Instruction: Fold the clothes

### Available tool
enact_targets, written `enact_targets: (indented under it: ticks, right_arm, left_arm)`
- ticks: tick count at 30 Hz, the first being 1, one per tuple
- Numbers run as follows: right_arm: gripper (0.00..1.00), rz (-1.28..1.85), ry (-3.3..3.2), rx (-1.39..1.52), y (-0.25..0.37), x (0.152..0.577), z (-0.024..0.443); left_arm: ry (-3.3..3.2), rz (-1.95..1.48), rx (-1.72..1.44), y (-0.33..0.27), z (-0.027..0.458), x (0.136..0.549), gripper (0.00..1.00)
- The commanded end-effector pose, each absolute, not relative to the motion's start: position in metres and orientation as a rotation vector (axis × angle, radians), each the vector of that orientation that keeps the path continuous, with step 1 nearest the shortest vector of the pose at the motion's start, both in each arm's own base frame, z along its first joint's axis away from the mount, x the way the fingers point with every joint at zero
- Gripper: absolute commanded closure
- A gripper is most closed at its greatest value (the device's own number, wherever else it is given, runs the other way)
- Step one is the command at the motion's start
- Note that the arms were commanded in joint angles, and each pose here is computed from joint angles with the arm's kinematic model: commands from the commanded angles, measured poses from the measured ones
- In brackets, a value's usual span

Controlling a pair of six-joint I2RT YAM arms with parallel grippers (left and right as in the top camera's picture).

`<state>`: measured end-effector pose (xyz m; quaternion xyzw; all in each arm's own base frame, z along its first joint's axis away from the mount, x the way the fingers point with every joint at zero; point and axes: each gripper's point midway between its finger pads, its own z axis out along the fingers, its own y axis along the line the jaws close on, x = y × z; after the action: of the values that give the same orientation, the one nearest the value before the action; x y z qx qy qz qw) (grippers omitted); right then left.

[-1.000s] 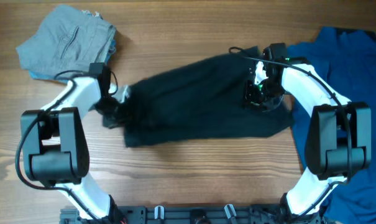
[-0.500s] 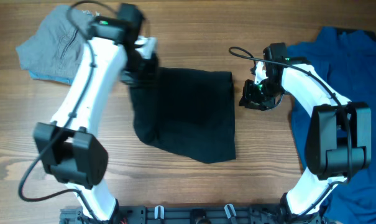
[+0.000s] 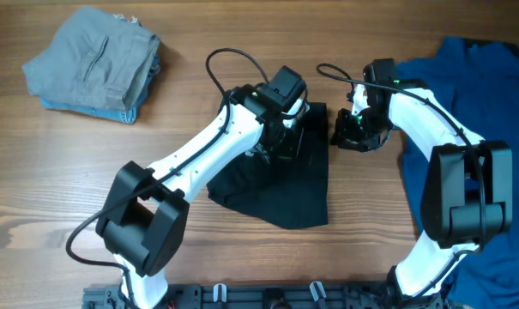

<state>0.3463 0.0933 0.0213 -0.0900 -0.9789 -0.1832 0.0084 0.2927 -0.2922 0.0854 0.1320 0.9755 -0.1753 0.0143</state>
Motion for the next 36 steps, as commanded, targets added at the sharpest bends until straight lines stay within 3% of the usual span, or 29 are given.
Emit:
enact_targets:
  ticks: [1, 3, 6, 7, 8, 9, 10, 11, 12, 13, 16, 19, 21, 23, 26, 29, 30, 31, 32, 36]
  right_arm:
    - [0.72, -0.574, -3.096, -0.273, 0.093, 0.357, 0.021]
    - [0.72, -0.604, -3.125, -0.219, 0.095, 0.366, 0.037]
    - [0.69, -0.667, -3.217, -0.108, 0.099, 0.376, 0.073]
    - [0.69, -0.758, -3.239, 0.005, 0.107, 0.376, 0.089]
    - [0.68, -0.903, -3.236, 0.134, 0.122, 0.373, 0.108]
    - [0.68, -0.988, -3.222, 0.172, 0.129, 0.371, 0.119]
    - [0.69, -1.098, -3.191, 0.196, 0.139, 0.368, 0.131]
    - [0.74, -1.169, -3.159, 0.22, 0.148, 0.365, 0.137]
    - [0.77, -1.237, -3.117, 0.252, 0.158, 0.36, 0.141]
    - [0.83, -1.311, -3.069, 0.372, 0.178, 0.352, 0.143]
    - [0.83, -1.157, -3.044, 0.626, 0.22, 0.33, 0.119]
    - [0.83, -0.536, -3.125, 0.263, 0.197, 0.319, 0.057]
    - [0.88, -0.16, -2.966, -0.061, 0.158, 0.281, 0.024]
    - [0.88, -0.066, -2.888, -0.11, 0.146, 0.264, 0.019]
    - [0.82, -0.058, -2.87, -0.105, 0.14, 0.253, 0.004]
    - [0.81, -0.096, -2.91, -0.107, 0.14, 0.252, -0.021]
    - [0.82, -0.098, -2.915, -0.12, 0.139, 0.249, -0.027]
    - [0.85, -0.086, -2.919, -0.131, 0.135, 0.248, -0.031]
    - [0.9, -0.057, -2.925, -0.152, 0.127, 0.251, -0.03]
    - [0.93, -0.129, -2.986, -0.265, 0.109, 0.281, 0.025]
  left_arm:
    - [2.998, -0.601, 0.33, -0.271, 0.145, 0.308, 0.0]
    - [2.91, -0.639, 0.279, -0.257, 0.187, 0.318, 0.0]
    - [2.823, -0.638, 0.265, -0.243, 0.211, 0.326, 0.0]
    - [2.833, -0.522, 0.299, -0.226, 0.206, 0.328, 0.1]
    - [2.877, -0.374, 0.261, -0.206, 0.194, 0.33, 0.35]
    - [2.904, -0.317, 0.244, -0.197, 0.187, 0.33, 0.48]
    - [2.944, -0.277, 0.227, -0.19, 0.175, 0.328, 0.73]
    - [2.971, -0.264, 0.214, -0.186, 0.164, 0.328, 0.89]
    - [3.002, -0.247, 0.202, -0.182, 0.15, 0.326, 0.94]
    - [3.052, -0.249, 0.181, -0.178, 0.128, 0.323, 0.96]
    - [3.192, -0.425, 0.11, -0.18, 0.068, 0.303, 0.96]
    - [3.256, -0.502, 0.072, -0.179, 0.04, 0.286, 0.9]
    - [3.298, -0.466, 0.062, -0.171, 0.027, 0.272, 0.86]
    - [3.318, -0.381, 0.059, -0.161, 0.019, 0.266, 0.83]
    - [3.294, -0.155, 0.071, -0.136, 0.006, 0.269, 0.7]
    - [3.253, -0.155, 0.075, -0.138, 0.004, 0.279, 0.61]
    - [3.253, -0.161, 0.075, -0.139, 0.005, 0.279, 0.62]
    - [3.264, -0.154, 0.069, -0.137, 0.01, 0.278, 0.82]
    - [3.279, -0.146, 0.062, -0.134, 0.017, 0.278, 0.92]
    - [3.26, -0.161, 0.038, -0.125, 0.046, 0.288, 0.96]
